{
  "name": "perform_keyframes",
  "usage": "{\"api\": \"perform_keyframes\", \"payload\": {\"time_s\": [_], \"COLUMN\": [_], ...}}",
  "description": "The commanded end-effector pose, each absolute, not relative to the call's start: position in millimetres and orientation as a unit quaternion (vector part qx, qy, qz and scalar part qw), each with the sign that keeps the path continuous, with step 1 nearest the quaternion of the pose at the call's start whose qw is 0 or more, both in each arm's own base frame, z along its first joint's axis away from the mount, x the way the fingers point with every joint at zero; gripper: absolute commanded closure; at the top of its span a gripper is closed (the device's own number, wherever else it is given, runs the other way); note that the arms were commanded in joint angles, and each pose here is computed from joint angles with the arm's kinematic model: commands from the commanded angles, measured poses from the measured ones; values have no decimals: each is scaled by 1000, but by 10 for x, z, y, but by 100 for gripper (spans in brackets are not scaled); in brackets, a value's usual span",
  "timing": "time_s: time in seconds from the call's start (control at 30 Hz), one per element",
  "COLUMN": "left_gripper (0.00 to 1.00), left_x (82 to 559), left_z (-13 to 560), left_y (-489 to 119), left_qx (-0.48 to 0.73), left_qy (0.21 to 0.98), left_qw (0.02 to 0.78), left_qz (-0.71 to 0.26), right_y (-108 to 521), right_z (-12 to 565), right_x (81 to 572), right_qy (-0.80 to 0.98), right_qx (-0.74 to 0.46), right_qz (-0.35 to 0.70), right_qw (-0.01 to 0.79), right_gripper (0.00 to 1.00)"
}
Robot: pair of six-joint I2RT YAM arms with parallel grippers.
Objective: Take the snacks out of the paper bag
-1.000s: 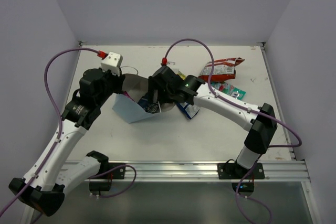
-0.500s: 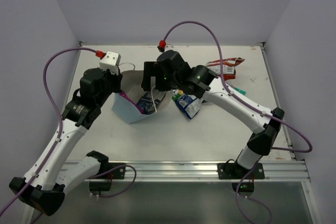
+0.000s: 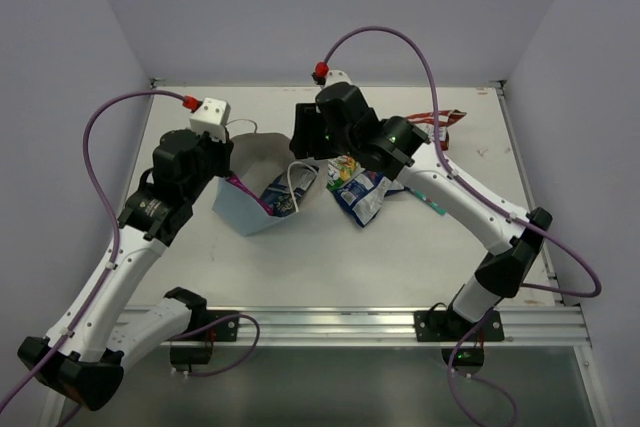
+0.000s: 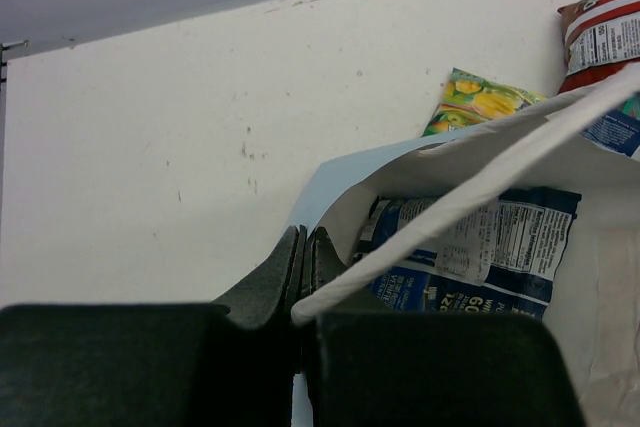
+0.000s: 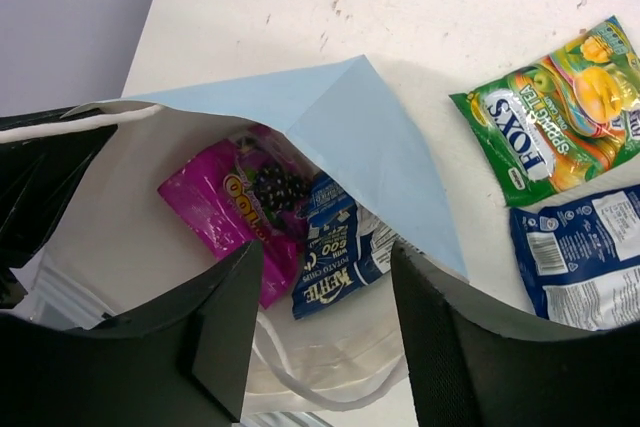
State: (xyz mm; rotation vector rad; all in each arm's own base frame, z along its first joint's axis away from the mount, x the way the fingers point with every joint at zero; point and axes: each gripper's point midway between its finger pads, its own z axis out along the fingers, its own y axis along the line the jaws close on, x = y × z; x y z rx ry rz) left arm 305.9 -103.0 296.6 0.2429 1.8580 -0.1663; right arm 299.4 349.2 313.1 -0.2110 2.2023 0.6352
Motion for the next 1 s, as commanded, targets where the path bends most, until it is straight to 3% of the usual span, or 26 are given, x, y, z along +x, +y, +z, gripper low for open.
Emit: {"api": "perform_keyframes", "payload": {"time_s": [0.0,0.17,0.53,0.97], "left_gripper": [100,100,100,100], "left_x": [3136,3138,3170,3168], "left_z": [3360,3355,3398,3391], "left_y": [-1047,-1043,-1049,-1016], "left_qx": [84,85,86,84], "left_qy": [758,759,758,758], "left_qw": [641,640,642,643], "left_qz": [-86,-84,-81,-73], "right_y": [3577,3709,3712,3707], "right_z": [3313,3121,2489,3240], "right_x": [3051,2947,2636,2457], "right_qy": [856,860,893,854], "right_qx": [-99,-118,-123,-162], "right_qz": [265,291,297,355], "right_qw": [432,402,316,343], "right_gripper": [44,55,55,53]}}
